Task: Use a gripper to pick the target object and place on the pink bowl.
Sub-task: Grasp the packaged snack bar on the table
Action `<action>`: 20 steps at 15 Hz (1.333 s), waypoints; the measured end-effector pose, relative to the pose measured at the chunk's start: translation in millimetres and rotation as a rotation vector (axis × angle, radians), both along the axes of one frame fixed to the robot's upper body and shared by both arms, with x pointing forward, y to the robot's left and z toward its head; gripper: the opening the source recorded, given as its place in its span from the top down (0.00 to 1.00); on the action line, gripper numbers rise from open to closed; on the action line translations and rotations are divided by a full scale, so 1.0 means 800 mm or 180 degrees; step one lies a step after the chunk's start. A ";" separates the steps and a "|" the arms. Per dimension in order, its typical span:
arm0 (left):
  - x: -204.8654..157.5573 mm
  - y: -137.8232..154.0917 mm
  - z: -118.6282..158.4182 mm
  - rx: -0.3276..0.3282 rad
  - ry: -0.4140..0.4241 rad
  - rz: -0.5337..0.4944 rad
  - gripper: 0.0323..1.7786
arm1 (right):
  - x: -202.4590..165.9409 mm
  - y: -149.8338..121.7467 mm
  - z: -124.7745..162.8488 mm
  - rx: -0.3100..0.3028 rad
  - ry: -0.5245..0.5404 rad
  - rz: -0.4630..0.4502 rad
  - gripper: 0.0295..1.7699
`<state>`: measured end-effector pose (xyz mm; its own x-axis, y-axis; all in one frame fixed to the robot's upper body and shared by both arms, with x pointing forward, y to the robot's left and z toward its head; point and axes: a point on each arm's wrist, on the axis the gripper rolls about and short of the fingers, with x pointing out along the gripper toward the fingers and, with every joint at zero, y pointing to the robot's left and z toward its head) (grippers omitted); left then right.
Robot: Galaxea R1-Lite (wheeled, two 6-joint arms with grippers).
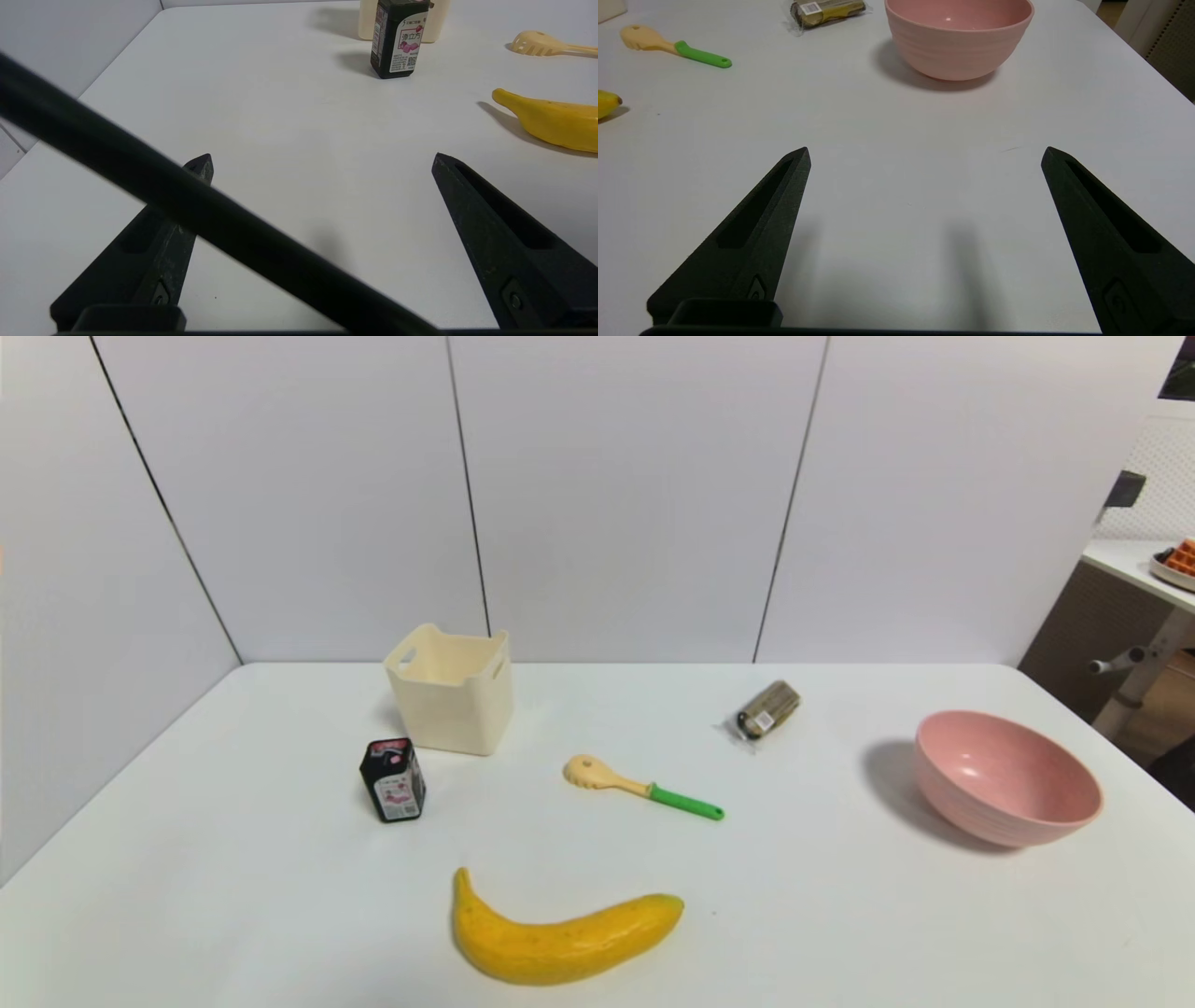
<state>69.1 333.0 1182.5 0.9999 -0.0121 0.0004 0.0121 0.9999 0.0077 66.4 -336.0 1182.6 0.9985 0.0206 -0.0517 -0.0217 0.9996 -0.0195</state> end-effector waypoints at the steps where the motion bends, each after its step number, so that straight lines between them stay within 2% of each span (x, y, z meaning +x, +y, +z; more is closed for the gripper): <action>1: 0.000 0.000 0.000 -0.0001 0.0001 0.0000 0.05 | 0.000 0.000 0.000 0.0000 0.0000 0.0001 0.03; 7: 0.000 0.000 0.000 0.0000 0.0000 -0.0001 0.05 | 0.001 0.000 0.001 -0.0080 0.0057 0.0015 0.03; 10: 0.000 0.000 0.000 0.0000 0.0000 -0.0001 0.05 | 0.005 0.000 0.028 -0.0160 0.0137 0.0091 0.03; 12: 0.000 0.000 0.000 0.0000 0.0001 -0.0001 0.05 | 0.014 0.001 0.063 -0.0179 0.0191 0.0243 0.03; 15: 0.000 0.000 0.000 0.0000 0.0000 0.0000 0.05 | 0.043 0.003 0.139 -0.0192 0.0221 0.0471 0.03; 20: 0.000 0.000 0.000 -0.0001 0.0001 -0.0001 0.05 | 0.138 0.023 0.275 -0.0197 0.0108 0.0933 0.03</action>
